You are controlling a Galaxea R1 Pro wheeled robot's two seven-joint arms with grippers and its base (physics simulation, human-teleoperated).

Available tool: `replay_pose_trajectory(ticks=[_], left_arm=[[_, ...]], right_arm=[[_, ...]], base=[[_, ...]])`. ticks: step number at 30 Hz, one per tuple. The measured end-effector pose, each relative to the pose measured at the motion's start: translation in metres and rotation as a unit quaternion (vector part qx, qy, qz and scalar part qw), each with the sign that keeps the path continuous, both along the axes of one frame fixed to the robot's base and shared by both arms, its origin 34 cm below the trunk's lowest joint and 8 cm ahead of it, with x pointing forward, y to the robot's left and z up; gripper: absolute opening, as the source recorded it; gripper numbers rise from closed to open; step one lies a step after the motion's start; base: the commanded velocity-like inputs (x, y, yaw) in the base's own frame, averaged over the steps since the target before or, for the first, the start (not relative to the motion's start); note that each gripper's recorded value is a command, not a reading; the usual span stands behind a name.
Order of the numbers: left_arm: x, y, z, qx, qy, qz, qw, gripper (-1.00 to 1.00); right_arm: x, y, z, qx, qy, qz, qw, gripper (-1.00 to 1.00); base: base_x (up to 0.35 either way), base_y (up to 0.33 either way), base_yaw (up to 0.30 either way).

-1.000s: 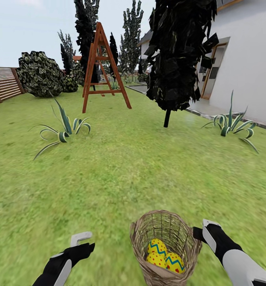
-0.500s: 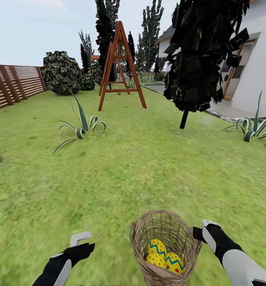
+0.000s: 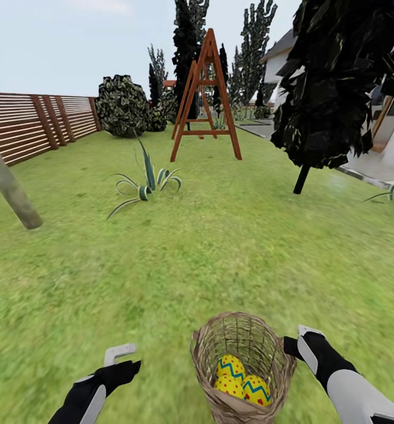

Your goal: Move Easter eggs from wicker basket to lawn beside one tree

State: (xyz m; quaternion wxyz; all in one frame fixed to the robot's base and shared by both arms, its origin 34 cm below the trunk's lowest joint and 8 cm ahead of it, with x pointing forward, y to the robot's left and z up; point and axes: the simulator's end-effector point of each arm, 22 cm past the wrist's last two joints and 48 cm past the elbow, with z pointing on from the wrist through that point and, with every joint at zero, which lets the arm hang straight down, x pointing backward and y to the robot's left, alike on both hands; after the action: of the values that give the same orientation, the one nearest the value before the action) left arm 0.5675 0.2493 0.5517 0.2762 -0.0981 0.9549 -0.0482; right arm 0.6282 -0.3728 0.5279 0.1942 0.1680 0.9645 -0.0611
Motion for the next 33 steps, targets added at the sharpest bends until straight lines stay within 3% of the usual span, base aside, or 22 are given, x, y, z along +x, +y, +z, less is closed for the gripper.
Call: replay_pose_trajectory(ticks=[33], left_arm=[[-0.008,0.002,-0.012,0.002,0.015,0.003,0.9999,1.0]], right_arm=[[-0.004,0.002,-0.009,0.001,0.008,0.0,1.0,-1.0]], base=[[0.0,0.0,0.269]])
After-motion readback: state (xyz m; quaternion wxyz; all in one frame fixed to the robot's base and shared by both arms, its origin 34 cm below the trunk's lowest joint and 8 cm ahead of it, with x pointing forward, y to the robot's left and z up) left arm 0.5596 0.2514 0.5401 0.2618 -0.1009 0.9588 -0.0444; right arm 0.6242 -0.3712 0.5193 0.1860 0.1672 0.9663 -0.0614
